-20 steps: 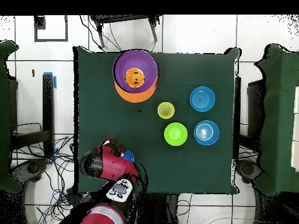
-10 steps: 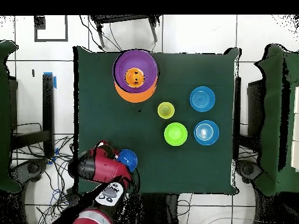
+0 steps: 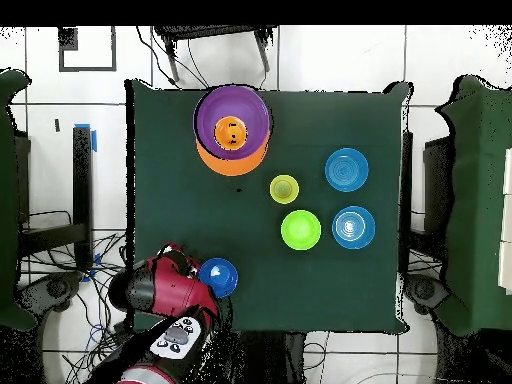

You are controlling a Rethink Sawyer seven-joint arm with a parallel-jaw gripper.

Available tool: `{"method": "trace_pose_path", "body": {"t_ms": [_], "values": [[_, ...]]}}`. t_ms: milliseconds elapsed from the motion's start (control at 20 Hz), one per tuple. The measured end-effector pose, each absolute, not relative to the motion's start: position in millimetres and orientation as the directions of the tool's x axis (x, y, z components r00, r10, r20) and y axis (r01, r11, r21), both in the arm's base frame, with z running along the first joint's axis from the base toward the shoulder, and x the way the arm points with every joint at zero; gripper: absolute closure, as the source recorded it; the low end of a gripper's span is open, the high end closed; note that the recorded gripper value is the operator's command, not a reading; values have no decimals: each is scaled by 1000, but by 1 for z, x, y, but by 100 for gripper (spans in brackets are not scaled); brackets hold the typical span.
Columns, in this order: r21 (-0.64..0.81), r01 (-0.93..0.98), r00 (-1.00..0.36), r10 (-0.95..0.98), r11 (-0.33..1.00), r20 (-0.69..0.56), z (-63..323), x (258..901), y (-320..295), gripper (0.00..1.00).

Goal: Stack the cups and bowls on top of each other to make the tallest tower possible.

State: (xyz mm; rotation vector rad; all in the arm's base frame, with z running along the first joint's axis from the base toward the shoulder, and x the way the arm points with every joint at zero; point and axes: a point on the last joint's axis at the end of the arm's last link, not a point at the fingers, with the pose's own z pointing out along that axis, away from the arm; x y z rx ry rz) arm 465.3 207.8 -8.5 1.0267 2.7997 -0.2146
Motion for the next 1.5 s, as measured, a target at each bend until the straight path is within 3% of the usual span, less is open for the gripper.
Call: {"method": "trace_pose_path", "body": {"t_ms": [1500], "values": [[-144,670,-740,642,728,-202,-4,443,177,0]]}}
